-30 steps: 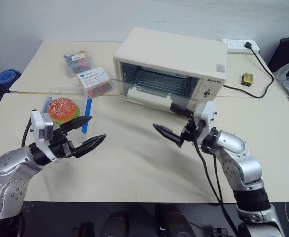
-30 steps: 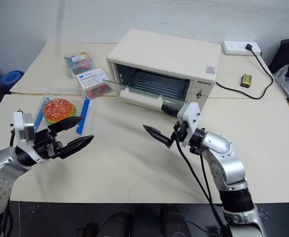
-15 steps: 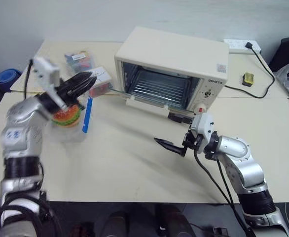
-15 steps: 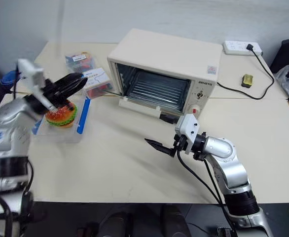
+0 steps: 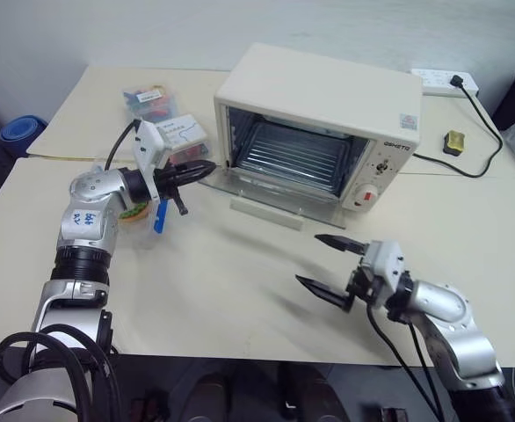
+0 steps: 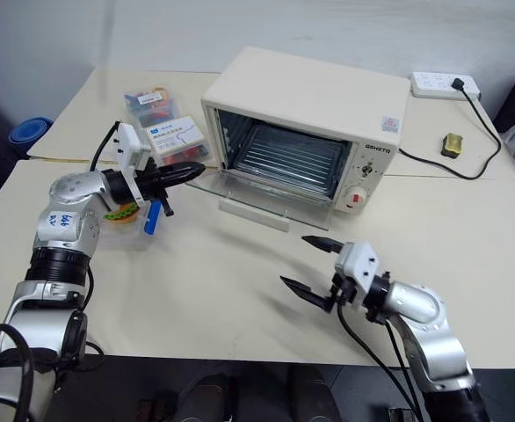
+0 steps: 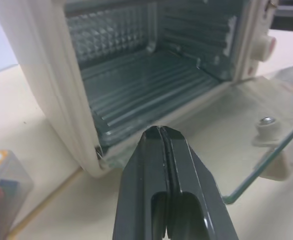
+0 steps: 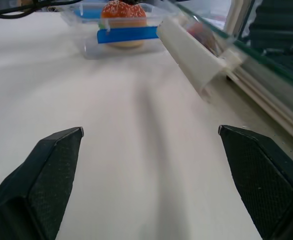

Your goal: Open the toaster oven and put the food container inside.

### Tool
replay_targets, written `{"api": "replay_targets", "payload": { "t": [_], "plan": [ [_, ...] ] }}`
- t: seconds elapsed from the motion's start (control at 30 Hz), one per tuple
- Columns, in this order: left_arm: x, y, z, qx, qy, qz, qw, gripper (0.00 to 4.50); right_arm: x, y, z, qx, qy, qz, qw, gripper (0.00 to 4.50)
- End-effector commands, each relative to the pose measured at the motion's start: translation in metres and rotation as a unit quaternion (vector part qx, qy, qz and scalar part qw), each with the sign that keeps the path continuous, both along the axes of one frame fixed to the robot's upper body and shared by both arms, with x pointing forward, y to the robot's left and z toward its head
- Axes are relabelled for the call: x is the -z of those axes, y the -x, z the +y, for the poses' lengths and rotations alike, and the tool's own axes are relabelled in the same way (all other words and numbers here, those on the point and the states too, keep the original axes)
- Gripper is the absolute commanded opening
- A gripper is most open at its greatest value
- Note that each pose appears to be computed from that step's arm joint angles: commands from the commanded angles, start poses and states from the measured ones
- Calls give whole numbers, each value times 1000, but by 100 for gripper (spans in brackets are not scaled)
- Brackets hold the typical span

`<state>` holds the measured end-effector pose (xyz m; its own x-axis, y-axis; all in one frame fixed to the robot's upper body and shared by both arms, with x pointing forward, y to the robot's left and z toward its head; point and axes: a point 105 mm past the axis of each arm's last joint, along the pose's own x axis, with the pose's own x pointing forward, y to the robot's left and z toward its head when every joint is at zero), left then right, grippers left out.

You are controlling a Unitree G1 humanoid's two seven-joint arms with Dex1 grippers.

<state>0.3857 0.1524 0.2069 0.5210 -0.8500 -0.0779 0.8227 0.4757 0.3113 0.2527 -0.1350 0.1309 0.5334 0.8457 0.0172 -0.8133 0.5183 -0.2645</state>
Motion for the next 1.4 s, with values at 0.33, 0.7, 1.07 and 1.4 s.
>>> {"api": "replay_targets", "payload": {
  "t": [0.33,0.7,1.07,1.4],
  "plan": [
    [62,18,-34,-45,-102,15,994,2,-35,0,-50,44,-26,-62,997,450],
    [0,99,17,-104,104,1,989,207,-60,-7,-22,-81,-53,-102,990,450],
    [54,218,178,-470,210,136,847,447,-77,1,16,-195,-99,-149,964,450],
    [27,161,131,-451,320,260,792,447,-81,-3,22,-209,-94,-127,965,450]
  ]
}}
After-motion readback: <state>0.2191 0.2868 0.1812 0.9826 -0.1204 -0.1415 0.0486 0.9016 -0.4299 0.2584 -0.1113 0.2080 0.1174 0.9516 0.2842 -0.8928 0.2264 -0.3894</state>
